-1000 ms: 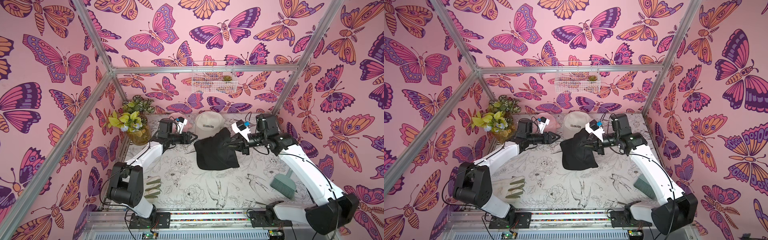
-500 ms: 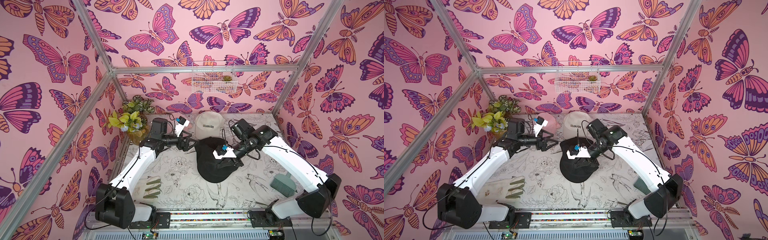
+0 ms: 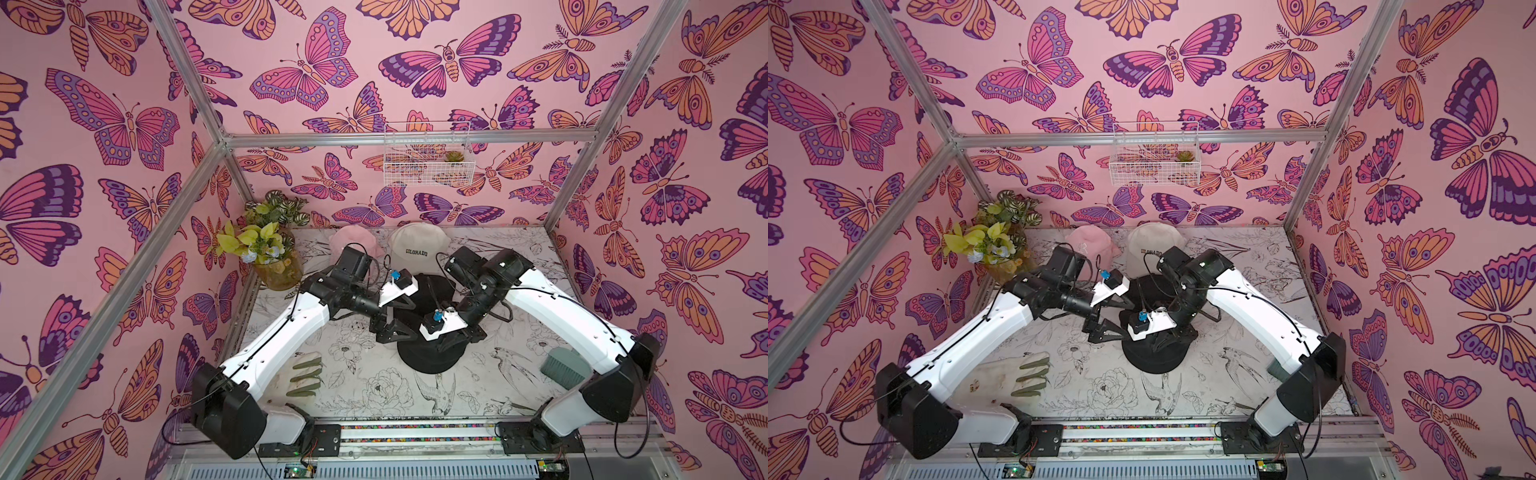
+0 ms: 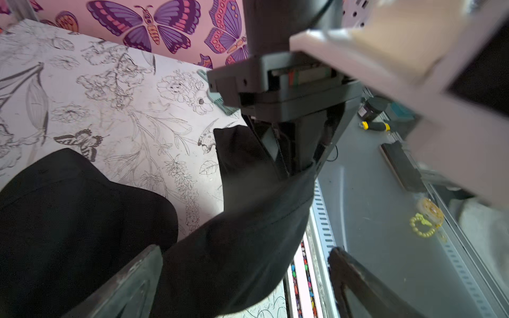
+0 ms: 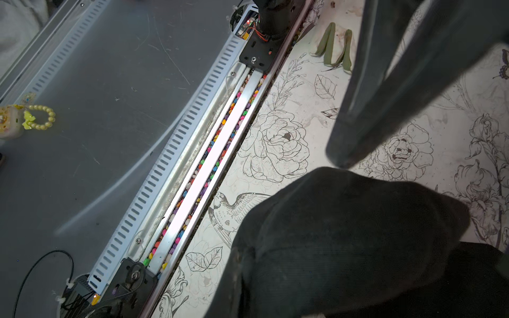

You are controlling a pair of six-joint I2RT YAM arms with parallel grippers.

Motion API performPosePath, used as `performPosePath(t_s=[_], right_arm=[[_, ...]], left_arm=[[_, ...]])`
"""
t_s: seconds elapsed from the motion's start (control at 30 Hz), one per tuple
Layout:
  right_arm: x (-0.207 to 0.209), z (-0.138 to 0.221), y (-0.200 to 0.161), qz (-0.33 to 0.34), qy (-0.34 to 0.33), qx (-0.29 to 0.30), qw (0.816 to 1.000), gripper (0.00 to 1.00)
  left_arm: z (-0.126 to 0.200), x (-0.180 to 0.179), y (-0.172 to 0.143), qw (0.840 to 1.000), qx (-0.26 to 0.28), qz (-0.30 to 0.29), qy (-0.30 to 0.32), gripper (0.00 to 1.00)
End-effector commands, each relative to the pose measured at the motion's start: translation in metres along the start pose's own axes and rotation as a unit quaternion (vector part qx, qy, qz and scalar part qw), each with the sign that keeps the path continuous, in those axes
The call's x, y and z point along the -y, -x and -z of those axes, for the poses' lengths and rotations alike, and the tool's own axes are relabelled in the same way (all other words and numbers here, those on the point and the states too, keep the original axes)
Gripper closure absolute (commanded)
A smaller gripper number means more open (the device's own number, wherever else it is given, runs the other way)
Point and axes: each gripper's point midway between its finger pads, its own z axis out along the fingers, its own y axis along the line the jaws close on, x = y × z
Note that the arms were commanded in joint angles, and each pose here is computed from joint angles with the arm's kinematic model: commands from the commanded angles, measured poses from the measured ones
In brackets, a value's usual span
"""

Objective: Stack the baseball caps by color
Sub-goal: Place the baseball cap on the baseball cap.

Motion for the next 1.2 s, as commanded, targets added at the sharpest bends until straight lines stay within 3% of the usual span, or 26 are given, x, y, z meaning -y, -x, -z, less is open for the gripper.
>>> performPosePath(t_s=[0.0, 0.13, 0.3, 0.33, 0.5, 0.7, 0.9, 1.07, 1.17], right_arm=[[-0.007, -0.001, 0.002, 0.016, 0.025, -0.002, 1.000, 1.00], [-0.007, -0.003, 0.003, 0.022, 0.025, 0.005, 0.999, 0.99], [0.001, 0.001, 0.002, 0.001, 0.016, 0.021, 1.000, 1.00], [0.004, 0.004, 0.003, -0.008, 0.013, 0.027, 1.000, 1.00], [0.005, 0.006, 0.000, -0.031, 0.014, 0.043, 0.998, 0.92], [0.008, 0.007, -0.014, -0.088, 0.016, 0.054, 0.995, 0.78], [0.011, 0.013, -0.033, -0.128, 0.000, 0.076, 0.989, 0.71], [0.007, 0.023, -0.043, -0.133, -0.029, 0.092, 0.986, 0.72], [0.010, 0.036, -0.046, -0.137, -0.034, 0.113, 0.984, 0.89]], left_arm=[[-0.006, 0.009, -0.015, 0.999, -0.031, 0.001, -0.038, 0.03], [-0.012, 0.002, -0.020, 0.998, -0.044, 0.011, -0.037, 0.10], [-0.007, 0.024, -0.016, 0.996, -0.026, -0.013, -0.080, 0.39], [-0.005, 0.027, -0.017, 0.996, -0.025, -0.020, -0.083, 0.46], [-0.002, 0.021, -0.012, 0.997, -0.019, -0.013, -0.076, 0.97], [0.002, 0.002, -0.005, 0.999, -0.015, 0.008, -0.051, 1.00], [0.013, -0.003, 0.000, 0.999, 0.009, 0.004, -0.036, 1.00], [0.018, -0.015, 0.003, 1.000, 0.022, 0.011, -0.015, 1.00], [0.016, -0.039, 0.001, 0.999, 0.027, 0.025, 0.027, 1.00]])
